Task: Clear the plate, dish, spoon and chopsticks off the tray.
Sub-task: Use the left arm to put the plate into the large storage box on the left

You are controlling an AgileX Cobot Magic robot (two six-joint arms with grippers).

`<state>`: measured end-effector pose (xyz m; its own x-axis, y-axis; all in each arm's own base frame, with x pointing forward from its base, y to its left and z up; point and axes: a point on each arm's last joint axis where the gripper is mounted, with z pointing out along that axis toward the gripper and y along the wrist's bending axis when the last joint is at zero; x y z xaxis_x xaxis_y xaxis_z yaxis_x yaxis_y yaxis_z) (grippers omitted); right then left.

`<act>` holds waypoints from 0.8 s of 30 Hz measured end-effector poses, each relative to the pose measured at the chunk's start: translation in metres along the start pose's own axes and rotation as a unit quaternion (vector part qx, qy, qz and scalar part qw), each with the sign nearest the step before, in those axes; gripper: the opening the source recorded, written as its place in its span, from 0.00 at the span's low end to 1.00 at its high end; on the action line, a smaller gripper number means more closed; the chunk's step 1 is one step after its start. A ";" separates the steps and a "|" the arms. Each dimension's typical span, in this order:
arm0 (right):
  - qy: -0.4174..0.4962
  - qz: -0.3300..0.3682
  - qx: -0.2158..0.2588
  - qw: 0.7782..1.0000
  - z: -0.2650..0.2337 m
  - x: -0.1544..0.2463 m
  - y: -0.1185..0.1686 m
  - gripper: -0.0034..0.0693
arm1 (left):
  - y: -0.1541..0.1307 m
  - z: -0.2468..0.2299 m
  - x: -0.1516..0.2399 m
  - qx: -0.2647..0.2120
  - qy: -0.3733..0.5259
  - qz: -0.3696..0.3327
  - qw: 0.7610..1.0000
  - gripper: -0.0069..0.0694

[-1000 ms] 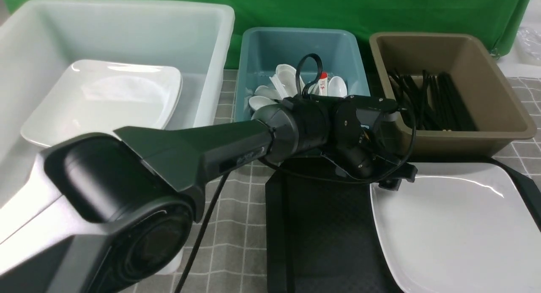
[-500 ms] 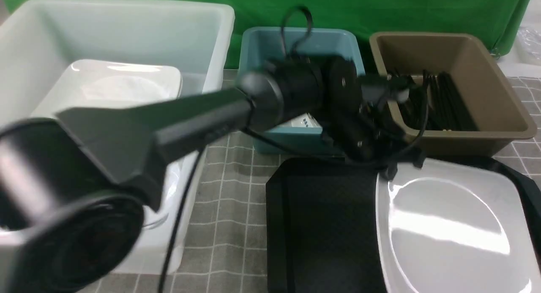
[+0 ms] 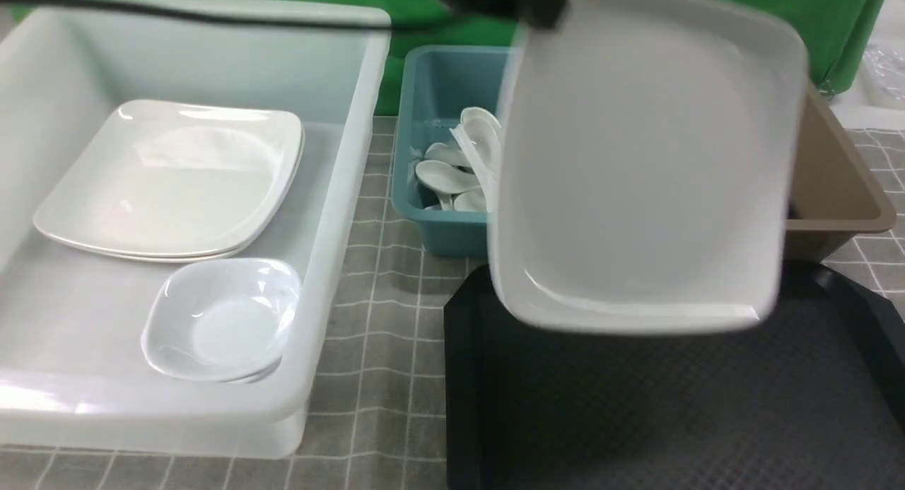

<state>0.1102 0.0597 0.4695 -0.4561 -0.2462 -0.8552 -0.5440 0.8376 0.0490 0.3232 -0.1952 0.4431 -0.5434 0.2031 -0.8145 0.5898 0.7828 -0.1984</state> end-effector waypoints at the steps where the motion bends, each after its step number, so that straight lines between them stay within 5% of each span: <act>1: 0.001 -0.004 -0.018 1.000 0.006 -0.006 0.001 0.09 | 0.012 -0.014 -0.003 -0.014 -0.010 -0.009 1.000 0.12; 8: 0.033 -0.009 -0.085 0.996 0.066 -0.059 -0.005 0.09 | 0.138 -0.119 0.009 -0.153 -0.112 -0.134 0.973 0.12; 12: 0.041 -0.028 -0.111 0.993 0.090 -0.076 0.005 0.09 | 0.194 -0.146 0.042 -0.172 -0.160 -0.218 0.947 0.12; 21: 0.043 -0.101 -0.164 0.980 0.151 -0.104 0.054 0.09 | 0.280 -0.133 0.139 -0.252 -0.243 -0.383 0.855 0.12; 24: 0.048 -0.113 -0.180 0.976 0.167 -0.107 0.069 0.09 | 0.297 -0.116 0.162 -0.268 -0.224 -0.404 0.846 0.12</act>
<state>0.2390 0.2253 0.4783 -0.3496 -0.4644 -0.8137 -0.8432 0.5345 0.0572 0.3413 0.1382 0.3157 -0.2892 -0.6738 -0.6799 -0.2854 0.7387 -0.6106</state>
